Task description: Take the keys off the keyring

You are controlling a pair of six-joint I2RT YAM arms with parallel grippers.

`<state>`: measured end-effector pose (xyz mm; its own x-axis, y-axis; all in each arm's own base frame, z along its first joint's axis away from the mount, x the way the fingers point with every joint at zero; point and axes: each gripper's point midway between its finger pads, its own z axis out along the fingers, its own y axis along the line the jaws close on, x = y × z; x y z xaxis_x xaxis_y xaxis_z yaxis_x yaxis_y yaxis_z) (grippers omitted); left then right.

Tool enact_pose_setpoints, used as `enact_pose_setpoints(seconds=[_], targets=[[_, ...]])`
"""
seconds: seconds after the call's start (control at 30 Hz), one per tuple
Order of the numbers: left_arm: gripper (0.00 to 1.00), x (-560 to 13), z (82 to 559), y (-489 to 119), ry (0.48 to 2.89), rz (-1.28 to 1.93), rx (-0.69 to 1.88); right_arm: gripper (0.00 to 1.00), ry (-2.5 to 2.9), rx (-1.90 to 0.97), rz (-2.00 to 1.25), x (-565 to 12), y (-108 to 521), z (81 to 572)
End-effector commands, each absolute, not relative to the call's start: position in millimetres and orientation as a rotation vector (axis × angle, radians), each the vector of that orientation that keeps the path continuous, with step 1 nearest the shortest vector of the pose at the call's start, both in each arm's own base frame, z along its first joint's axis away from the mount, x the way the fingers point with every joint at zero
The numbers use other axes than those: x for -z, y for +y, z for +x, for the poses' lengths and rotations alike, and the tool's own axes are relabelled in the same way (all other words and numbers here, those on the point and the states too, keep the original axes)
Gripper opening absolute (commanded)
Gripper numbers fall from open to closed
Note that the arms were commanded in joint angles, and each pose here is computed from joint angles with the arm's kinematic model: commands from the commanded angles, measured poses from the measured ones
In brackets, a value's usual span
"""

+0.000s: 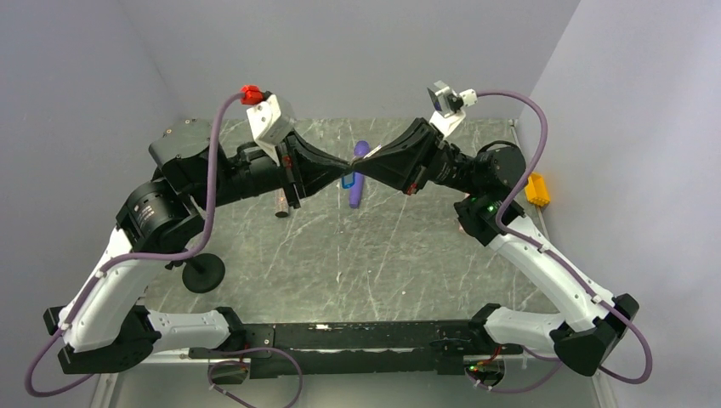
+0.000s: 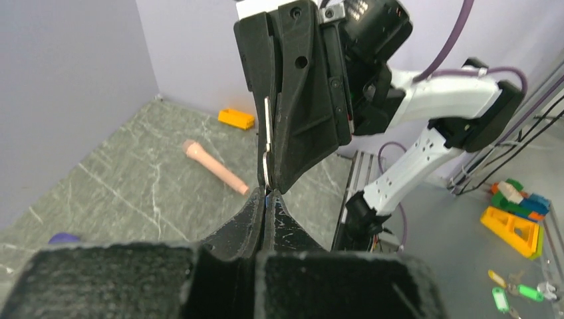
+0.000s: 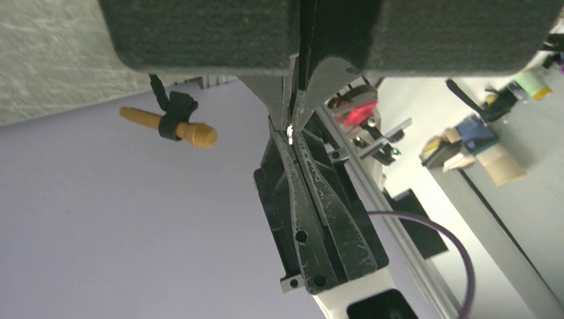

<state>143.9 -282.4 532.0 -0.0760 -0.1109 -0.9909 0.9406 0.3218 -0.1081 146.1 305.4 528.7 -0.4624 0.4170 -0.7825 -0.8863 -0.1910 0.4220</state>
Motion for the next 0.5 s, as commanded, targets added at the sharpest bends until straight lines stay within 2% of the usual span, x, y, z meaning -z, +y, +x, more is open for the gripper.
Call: enact_pose_setpoints(seconds=[0.0,0.2,0.47], targets=[[0.0,-523.4,127.4,-278.6,1.336,0.975,1.061,0.0,1.244,-1.704,-0.743,-493.6,313.8,147.6],[0.0,-506.7,120.5,-275.8,1.38,1.017,1.069,0.0,1.328,-1.609,-0.83,-467.4,313.7,148.1],[0.0,-476.5,111.8,-282.7,1.483,1.094,1.126,0.0,1.407,-1.628,-0.929,-436.1,314.3,138.3]])
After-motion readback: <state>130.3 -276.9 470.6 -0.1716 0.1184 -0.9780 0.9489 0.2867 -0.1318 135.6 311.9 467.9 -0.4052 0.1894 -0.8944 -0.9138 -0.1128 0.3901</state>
